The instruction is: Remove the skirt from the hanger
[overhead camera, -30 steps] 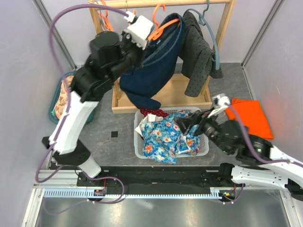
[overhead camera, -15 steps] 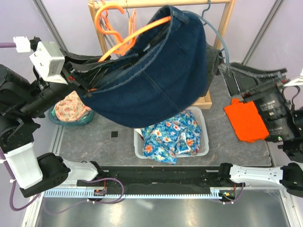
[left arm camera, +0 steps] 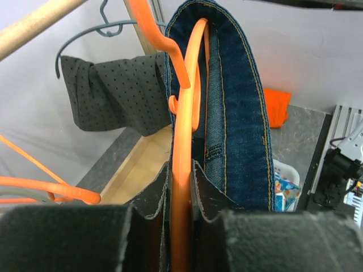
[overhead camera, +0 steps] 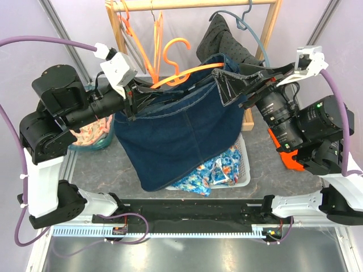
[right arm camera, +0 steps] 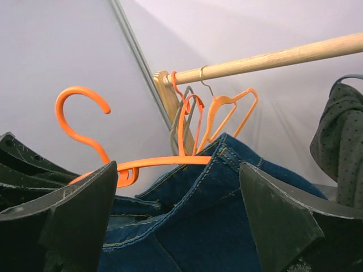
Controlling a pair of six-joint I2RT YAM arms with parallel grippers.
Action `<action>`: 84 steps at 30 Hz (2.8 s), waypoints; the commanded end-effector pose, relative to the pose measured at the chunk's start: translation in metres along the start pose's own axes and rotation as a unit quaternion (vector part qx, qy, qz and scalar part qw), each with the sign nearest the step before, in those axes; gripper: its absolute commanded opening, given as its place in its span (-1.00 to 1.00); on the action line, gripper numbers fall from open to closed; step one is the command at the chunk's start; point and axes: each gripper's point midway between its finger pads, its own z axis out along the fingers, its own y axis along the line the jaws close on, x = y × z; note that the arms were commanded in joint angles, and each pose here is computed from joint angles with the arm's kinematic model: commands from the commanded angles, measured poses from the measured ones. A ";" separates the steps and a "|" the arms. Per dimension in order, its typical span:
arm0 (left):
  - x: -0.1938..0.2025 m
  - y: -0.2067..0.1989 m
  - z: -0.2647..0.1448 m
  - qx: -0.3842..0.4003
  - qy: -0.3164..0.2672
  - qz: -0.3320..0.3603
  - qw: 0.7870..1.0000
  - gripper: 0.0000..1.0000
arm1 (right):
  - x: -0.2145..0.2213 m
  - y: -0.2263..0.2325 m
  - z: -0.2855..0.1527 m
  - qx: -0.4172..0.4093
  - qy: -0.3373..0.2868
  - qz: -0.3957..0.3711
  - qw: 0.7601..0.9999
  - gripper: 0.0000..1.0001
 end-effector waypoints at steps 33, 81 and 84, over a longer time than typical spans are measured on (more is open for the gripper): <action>-0.014 -0.003 -0.036 -0.017 -0.049 -0.003 0.999 -0.97 | 0.040 -0.054 0.030 0.134 0.036 -0.092 0.986 0.71; -0.007 -0.009 -0.053 -0.005 -0.022 0.037 0.999 -0.96 | 0.043 -0.064 0.010 0.231 0.077 -0.165 0.956 -1.00; -0.003 -0.009 -0.078 -0.021 -0.027 0.033 0.999 -0.97 | 0.041 -0.098 -0.016 0.281 0.080 -0.198 0.935 -1.00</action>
